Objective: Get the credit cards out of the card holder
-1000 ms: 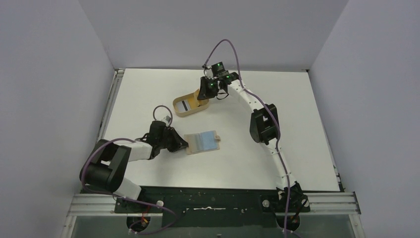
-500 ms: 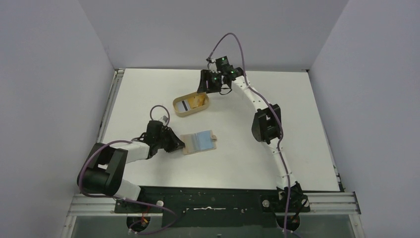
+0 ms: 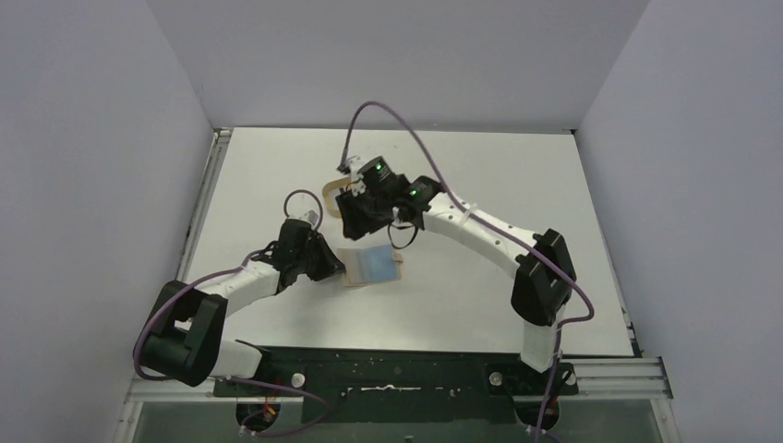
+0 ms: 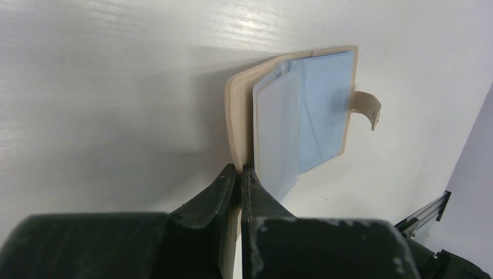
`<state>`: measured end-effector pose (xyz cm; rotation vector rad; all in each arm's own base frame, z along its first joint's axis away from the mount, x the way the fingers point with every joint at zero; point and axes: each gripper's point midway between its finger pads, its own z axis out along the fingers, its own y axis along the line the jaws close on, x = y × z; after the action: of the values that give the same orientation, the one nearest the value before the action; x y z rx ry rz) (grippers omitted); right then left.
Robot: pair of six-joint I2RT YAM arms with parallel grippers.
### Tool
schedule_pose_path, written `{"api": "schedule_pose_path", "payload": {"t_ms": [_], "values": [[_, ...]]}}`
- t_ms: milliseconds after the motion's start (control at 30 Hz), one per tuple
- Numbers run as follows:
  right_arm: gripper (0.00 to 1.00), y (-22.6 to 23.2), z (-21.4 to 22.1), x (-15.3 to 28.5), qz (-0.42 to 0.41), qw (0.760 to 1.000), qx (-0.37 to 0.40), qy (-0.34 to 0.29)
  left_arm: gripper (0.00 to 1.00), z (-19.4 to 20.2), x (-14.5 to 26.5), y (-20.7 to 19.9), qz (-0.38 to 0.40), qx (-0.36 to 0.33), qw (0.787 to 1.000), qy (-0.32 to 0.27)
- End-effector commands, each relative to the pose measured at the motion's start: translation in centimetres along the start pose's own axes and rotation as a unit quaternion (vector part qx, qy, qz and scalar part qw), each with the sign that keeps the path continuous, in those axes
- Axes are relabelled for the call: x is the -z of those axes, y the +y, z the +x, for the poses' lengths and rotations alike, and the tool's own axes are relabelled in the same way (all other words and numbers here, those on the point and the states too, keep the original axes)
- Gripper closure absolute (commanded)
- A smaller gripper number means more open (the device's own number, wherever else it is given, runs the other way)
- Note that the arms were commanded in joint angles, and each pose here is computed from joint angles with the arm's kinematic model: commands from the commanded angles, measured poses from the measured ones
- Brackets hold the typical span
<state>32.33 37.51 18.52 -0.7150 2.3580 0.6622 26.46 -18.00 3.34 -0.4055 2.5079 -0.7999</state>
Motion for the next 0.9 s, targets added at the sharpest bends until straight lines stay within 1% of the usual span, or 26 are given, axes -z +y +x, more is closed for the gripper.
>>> {"api": "schedule_pose_path", "payload": {"t_ms": [0,67,200,333,567,867], "values": [[0.50,2.7,4.6,-2.3,0.023,0.999,0.032,0.022,1.00,-0.3,0.3,0.2,-0.017,-0.012,1.000,-0.006],[0.51,3.6,6.3,-3.1,0.022,0.998,0.039,0.036,1.00,-0.1,0.2,0.3,-0.018,-0.011,1.000,-0.004],[0.52,3.7,8.3,-4.4,0.020,0.998,0.033,0.048,1.00,0.3,0.1,0.7,-0.019,-0.005,1.000,0.000],[0.53,3.4,9.1,-5.1,0.020,0.998,0.025,0.047,1.00,1.3,0.0,1.2,-0.023,0.001,1.000,0.010],[0.55,3.8,10.5,-7.1,0.011,0.998,0.022,0.053,1.00,2.0,-0.3,1.4,-0.016,0.007,1.000,0.007],[0.54,2.7,12.8,-9.2,0.044,0.996,0.033,0.073,1.00,2.2,-0.4,1.5,-0.018,0.007,1.000,0.011]]}}
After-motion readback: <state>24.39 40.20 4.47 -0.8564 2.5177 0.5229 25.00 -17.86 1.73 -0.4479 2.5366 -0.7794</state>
